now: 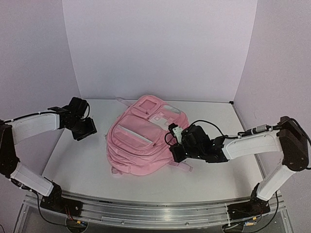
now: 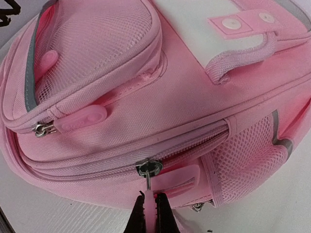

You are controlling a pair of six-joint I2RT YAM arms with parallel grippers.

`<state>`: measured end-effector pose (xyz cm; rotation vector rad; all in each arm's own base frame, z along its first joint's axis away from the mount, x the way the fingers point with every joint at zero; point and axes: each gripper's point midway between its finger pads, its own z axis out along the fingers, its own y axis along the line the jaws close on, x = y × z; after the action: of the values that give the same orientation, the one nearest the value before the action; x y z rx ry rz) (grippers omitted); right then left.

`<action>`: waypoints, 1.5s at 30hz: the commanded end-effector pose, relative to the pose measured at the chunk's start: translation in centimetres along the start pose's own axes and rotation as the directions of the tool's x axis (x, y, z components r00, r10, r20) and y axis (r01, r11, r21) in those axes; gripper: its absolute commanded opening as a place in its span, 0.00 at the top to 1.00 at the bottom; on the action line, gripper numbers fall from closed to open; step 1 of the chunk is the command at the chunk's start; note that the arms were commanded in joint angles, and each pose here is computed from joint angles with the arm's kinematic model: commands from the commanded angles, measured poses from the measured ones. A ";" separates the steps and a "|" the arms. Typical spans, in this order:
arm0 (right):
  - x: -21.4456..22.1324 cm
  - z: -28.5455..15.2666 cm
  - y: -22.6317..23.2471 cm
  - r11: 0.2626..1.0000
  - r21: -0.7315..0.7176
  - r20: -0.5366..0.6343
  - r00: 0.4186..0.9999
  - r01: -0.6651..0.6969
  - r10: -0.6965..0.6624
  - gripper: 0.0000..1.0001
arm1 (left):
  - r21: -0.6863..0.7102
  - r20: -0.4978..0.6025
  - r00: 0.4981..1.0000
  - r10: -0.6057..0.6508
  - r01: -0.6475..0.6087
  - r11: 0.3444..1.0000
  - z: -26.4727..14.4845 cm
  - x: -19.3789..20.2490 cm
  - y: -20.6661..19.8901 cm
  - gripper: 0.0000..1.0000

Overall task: Pack the student bag
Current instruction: Zip the student bag at the center of the board.

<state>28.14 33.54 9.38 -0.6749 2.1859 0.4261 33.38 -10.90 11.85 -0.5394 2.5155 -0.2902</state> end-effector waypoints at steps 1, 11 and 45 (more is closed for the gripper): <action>0.5 -1.1 0.7 0.985 -0.006 -0.021 0.984 -0.175 0.175 1.00 | 0.040 -0.047 0.999 0.000 0.002 0.999 -1.1 0.3 -1.0 0.20; 0.0 -0.4 5.9 0.972 -0.180 -0.080 0.987 -0.151 0.139 1.00 | 0.510 -0.250 0.960 -0.127 0.243 0.825 -6.3 12.2 -6.7 0.00; -5.7 -6.8 -16.1 0.907 0.398 0.015 0.990 -0.138 0.144 0.40 | 0.346 -0.248 0.969 -0.004 0.092 0.934 -2.2 16.0 -9.6 0.42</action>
<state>37.10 23.21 12.81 -0.4717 2.3174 0.1421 23.33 -26.14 5.53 -0.6308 2.6275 -0.8626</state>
